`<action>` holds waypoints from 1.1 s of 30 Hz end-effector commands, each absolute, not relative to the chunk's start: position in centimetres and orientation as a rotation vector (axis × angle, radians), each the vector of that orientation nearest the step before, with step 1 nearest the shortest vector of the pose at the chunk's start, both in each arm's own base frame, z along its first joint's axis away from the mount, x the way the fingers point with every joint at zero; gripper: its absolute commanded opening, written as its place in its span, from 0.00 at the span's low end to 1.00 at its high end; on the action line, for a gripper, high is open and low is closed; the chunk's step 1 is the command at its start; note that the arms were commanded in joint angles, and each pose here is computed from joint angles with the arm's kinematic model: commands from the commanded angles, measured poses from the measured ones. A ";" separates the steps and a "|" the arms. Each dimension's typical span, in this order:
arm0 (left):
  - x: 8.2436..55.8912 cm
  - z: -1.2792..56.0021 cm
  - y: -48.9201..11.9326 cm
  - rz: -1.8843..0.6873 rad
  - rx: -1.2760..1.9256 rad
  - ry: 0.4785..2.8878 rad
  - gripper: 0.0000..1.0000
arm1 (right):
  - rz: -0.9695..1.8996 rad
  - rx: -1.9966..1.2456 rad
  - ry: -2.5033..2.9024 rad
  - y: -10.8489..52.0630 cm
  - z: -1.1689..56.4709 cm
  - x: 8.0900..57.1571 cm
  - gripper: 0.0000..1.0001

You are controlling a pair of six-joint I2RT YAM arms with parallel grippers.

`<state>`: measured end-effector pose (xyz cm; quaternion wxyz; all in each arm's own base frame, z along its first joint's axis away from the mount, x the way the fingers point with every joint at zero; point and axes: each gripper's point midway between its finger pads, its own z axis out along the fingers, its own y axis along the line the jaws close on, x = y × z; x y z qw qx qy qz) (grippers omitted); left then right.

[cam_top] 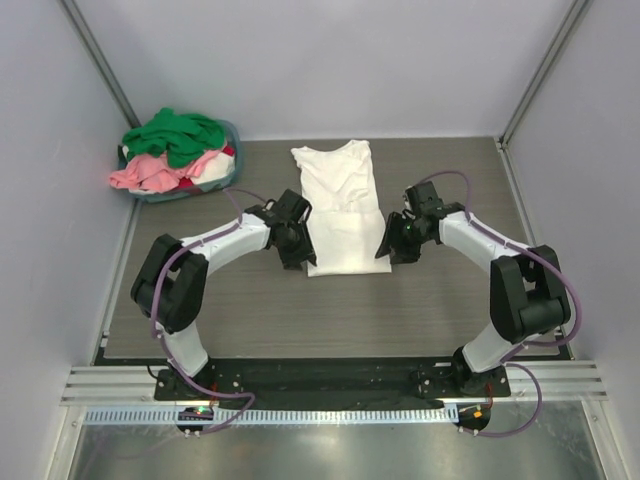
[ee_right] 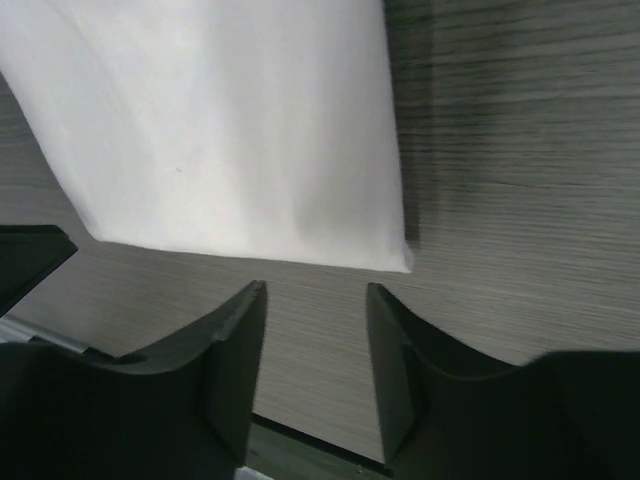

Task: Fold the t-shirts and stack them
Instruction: Fold the tshirt

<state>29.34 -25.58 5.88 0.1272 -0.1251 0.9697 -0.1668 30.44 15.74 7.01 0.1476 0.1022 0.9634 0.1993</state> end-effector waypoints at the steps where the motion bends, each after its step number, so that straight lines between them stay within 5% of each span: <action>1: 31.5 8.8 -28.5 -0.678 -0.368 2.692 0.41 | 0.906 0.200 2.617 19.6 10.1 31.9 0.45; 13: 30.3 6.0 -31.7 -0.623 -0.336 2.744 0.37 | 0.920 0.251 2.691 20.1 5.5 31.7 0.34; 24: 27.5 -0.7 -25.8 -0.279 -0.293 2.822 0.31 | 0.698 0.283 2.808 16.5 -0.5 28.5 0.30; 33: 24.0 -0.5 -22.7 -0.270 -0.299 2.819 0.29 | 0.590 0.285 2.833 14.4 -0.4 25.3 0.30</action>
